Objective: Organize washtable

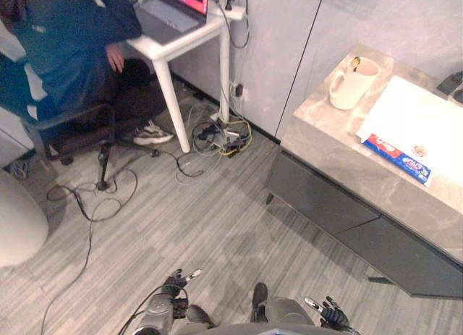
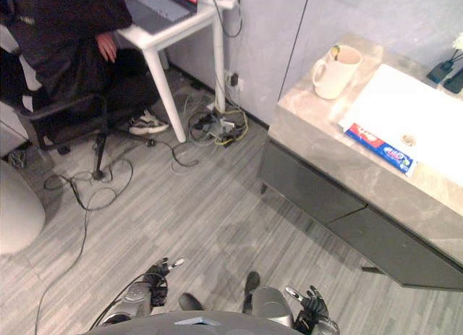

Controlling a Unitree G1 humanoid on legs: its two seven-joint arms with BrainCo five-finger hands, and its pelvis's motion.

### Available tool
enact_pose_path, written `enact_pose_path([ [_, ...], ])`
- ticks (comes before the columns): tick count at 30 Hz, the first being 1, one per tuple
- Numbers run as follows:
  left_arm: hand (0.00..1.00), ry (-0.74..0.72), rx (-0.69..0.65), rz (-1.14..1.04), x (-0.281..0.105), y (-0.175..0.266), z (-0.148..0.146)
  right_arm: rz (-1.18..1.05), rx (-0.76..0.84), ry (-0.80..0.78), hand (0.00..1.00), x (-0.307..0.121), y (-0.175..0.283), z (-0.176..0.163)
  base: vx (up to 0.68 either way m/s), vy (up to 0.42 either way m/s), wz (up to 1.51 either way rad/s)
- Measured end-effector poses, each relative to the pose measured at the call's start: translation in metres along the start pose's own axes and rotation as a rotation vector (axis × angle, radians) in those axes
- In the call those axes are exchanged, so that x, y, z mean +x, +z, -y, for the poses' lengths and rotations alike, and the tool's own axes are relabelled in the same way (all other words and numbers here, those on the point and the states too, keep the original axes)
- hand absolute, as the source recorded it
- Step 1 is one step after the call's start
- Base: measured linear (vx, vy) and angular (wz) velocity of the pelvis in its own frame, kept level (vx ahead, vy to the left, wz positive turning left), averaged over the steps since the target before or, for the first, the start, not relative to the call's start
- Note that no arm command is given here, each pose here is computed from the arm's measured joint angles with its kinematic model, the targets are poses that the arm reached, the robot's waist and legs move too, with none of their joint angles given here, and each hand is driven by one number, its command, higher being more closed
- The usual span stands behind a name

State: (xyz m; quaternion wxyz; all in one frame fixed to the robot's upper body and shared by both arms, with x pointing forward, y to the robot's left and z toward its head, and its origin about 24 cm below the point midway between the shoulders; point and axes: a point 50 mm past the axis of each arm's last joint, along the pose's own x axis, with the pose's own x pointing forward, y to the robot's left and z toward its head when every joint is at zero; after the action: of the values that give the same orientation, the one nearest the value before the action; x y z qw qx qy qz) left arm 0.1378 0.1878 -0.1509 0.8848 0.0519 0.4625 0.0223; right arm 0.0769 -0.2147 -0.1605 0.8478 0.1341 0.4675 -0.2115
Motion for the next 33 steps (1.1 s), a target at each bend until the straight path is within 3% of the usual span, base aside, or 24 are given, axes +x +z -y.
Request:
enact_pose_path([
  [5, 0.00, -0.021, 0.020, 0.004, -0.002, -0.003, 0.004, -0.007, -0.007, -0.005, 0.00, 0.000, 0.000, 0.002, 0.07, -0.080, -0.39],
  [11, 0.00, 0.061, -0.115, -0.079, -0.016, -0.041, -0.011, -0.027, -0.050, -0.029, 0.00, -0.001, -0.002, 0.017, -0.12, -0.195, -1.47],
  [19, 0.00, 0.109, -0.221, -0.075, -0.017, -0.043, -0.006, -0.020, -0.070, -0.055, 0.00, -0.005, -0.001, 0.031, -0.08, 0.040, -1.21],
  [26, 0.00, 0.036, -0.096, -0.024, -0.009, -0.022, 0.005, -0.078, -0.057, -0.021, 0.00, -0.010, -0.020, 0.026, 0.26, 0.166, -0.35],
  [33, 0.00, -0.014, -0.056, 0.072, -0.002, 0.009, 0.020, -0.052, -0.020, -0.012, 0.00, -0.008, -0.015, 0.019, 0.06, -0.043, -0.01],
])
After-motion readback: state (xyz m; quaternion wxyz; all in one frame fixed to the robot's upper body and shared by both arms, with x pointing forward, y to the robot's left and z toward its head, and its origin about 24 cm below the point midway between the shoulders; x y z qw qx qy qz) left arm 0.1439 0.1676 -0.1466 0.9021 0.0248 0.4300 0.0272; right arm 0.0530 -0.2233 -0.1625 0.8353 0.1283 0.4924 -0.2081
